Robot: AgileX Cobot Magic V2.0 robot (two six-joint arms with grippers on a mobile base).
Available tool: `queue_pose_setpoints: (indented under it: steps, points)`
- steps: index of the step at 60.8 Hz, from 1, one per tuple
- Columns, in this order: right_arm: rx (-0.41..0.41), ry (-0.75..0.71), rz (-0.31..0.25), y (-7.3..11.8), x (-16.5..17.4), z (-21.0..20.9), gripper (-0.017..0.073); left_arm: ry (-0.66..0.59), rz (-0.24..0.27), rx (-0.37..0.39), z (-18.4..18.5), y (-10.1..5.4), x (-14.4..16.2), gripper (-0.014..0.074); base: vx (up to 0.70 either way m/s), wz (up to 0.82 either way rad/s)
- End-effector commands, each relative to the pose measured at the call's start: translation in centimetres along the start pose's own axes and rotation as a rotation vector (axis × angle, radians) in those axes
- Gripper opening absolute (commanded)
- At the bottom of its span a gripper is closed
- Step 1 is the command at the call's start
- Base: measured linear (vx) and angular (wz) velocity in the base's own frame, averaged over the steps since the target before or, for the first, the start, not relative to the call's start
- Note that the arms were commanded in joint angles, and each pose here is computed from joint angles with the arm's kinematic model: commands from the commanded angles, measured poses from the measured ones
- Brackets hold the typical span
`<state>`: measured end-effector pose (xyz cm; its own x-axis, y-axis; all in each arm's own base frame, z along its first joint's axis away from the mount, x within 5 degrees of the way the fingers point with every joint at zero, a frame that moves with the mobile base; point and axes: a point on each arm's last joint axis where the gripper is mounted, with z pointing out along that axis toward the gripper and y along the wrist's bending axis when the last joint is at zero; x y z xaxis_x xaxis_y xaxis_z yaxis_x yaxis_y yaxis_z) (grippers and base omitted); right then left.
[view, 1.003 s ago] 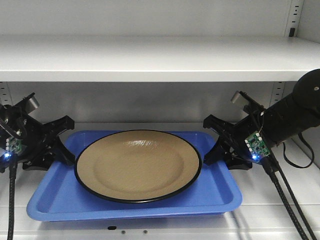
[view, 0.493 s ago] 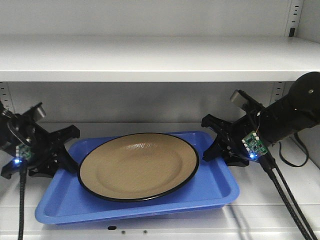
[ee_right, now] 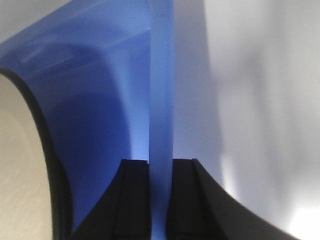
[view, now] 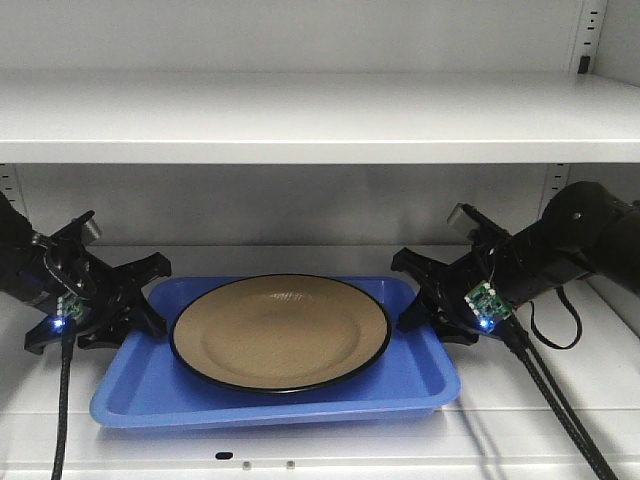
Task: Place disk in tray to left cabinet
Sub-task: 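Lower the blue tray onto the cabinet shelf with both grippers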
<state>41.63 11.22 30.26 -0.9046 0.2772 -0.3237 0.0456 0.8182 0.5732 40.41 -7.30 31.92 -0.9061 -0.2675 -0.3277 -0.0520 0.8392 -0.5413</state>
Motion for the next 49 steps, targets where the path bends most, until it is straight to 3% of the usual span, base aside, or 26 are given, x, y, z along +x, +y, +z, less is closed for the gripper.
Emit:
queue_pose_setpoints:
  steps: [1, 8, 21, 31, 38, 49]
  points:
    - [-0.138, -0.092, -0.021, 3.4, -0.3, -2.4, 0.0025, -0.098, 0.016, 0.175, -2.5, -3.7, 0.0, 0.0076, 0.00, 0.00]
    - [-0.116, -0.092, -0.062, 2.9, -0.4, -1.7, 0.0059, -0.120, 0.059, 0.170, -2.2, -3.6, -0.3, 0.0145, 0.00, 0.00]
    - [-0.102, -0.144, -0.137, 2.7, -1.0, -1.4, 0.0170, -0.133, 0.068, 0.162, -1.5, -3.3, -0.7, 0.0307, 0.00, 0.00]
    - [-0.052, -0.185, -0.223, 2.4, -1.3, -1.6, 0.0309, -0.160, 0.139, 0.151, -1.6, -3.3, -0.9, 0.0405, 0.00, 0.00]
    - [-0.031, -0.200, -0.222, 2.1, -1.6, -1.8, 0.0414, -0.170, 0.164, 0.110, -1.6, -3.0, -1.0, 0.0451, 0.00, 0.00]
    - [-0.042, -0.243, -0.113, 1.0, -2.5, -3.3, 0.0502, -0.169, 0.180, 0.067, -1.8, -2.2, -1.2, 0.0459, 0.00, 0.00]
